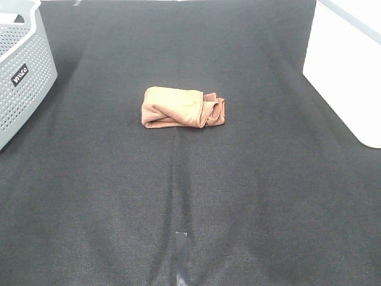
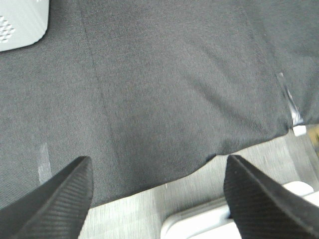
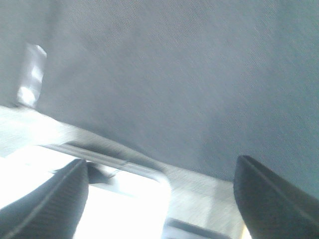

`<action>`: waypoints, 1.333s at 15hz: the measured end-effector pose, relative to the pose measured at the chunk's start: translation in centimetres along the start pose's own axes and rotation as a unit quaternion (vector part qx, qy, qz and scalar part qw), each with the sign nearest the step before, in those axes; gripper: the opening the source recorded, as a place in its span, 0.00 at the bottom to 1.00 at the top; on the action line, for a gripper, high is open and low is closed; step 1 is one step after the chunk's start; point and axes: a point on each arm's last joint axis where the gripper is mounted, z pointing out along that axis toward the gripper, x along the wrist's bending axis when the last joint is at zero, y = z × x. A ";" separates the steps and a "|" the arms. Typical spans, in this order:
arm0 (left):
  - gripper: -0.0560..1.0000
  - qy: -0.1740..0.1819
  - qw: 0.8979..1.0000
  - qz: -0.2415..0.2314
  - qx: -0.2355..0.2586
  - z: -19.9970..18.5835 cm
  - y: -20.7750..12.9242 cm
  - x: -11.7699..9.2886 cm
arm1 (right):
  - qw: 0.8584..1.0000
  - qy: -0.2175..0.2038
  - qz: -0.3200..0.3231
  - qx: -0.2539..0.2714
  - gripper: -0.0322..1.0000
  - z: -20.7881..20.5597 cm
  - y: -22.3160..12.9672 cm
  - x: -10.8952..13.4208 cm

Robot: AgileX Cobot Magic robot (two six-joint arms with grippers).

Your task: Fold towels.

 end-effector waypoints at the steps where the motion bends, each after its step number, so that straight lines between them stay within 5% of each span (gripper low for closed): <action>1: 0.71 0.000 1.000 0.003 -0.023 -0.5 -1.6 0.0 | 1.000 -0.016 -0.008 -0.024 0.76 -0.3 -1.9 -0.1; 4: 0.71 -0.011 0.995 0.018 -0.098 -1.2 -5.0 -0.3 | 0.991 -0.061 -0.025 -0.112 0.76 -0.4 -5.8 -0.4; 8: 0.71 -0.041 0.990 0.064 -0.119 0.6 -6.4 -0.6 | 0.977 -0.069 -0.049 -0.198 0.76 0.1 -8.4 -0.3; 12: 0.71 -0.038 0.987 0.086 -0.130 1.1 -6.3 -0.6 | 0.974 -0.066 -0.050 -0.211 0.76 0.0 -8.6 -0.2; 16: 0.71 -0.001 0.989 0.057 -0.133 1.1 -6.2 0.2 | 0.974 -0.063 -0.050 -0.212 0.76 0.0 -8.6 -0.1; 20: 0.71 -0.002 0.990 0.056 -0.133 1.1 -6.2 0.1 | 0.974 -0.063 -0.050 -0.212 0.76 0.0 -8.6 -0.1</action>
